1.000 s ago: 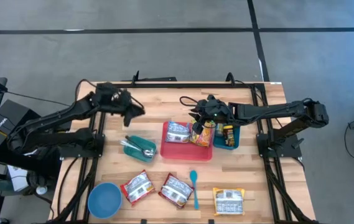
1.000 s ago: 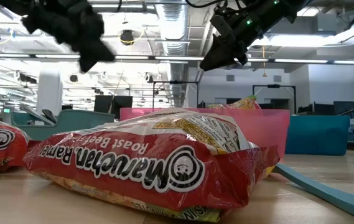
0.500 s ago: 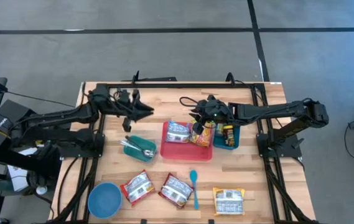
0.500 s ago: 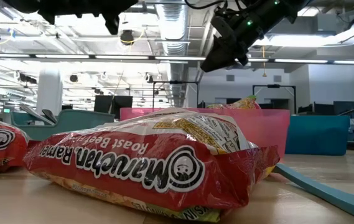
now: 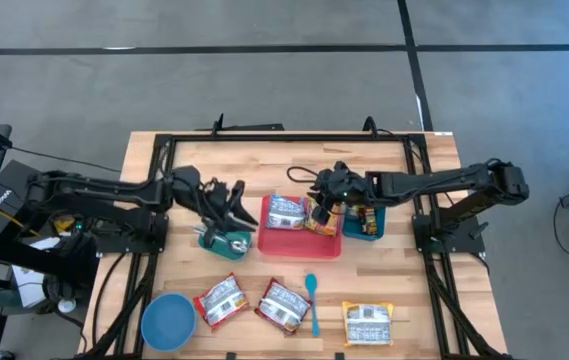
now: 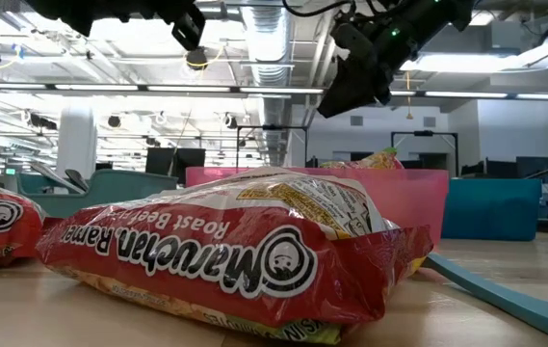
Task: Pick & Place Food Item
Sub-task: Adjust the red bin
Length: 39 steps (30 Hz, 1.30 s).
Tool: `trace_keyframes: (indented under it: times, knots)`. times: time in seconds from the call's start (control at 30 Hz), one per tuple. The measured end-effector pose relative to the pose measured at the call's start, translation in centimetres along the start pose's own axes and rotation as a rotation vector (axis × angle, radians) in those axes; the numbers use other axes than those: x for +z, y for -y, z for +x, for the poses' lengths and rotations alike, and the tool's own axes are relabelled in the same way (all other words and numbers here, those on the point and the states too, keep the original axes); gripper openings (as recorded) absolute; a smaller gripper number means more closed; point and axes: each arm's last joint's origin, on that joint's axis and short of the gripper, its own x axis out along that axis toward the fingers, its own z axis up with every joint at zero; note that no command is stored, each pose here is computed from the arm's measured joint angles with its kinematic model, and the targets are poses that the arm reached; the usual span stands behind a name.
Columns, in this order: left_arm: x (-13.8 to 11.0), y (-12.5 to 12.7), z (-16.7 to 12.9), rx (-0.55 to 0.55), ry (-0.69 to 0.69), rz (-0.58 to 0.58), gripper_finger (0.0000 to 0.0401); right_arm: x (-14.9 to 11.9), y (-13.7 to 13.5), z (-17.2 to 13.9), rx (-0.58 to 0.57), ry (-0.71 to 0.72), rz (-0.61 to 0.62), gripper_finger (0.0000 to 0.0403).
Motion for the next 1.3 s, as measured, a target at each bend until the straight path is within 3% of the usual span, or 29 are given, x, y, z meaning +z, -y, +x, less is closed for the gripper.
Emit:
trace_keyframes:
  times: [0.43,0.77,1.2,1.3]
  knots:
    - [-0.5,1.0,1.0,0.041,-0.011,0.016,0.0072,-3.0,-5.0,-2.3,0.133,-0.152,-0.037,0.0081]
    - [-0.5,1.0,1.0,0.041,-0.011,0.016,0.0072,-4.7,-8.3,-4.3,0.229,-0.174,-0.025,0.0081]
    - [-0.5,1.0,1.0,0.041,-0.011,0.015,0.0072,-9.2,-9.4,-4.3,0.272,-0.223,0.016,0.0081]
    - [-0.5,1.0,1.0,0.041,-0.011,0.015,0.0072,-10.0,-9.6,-4.0,0.338,-0.226,0.047,0.0081]
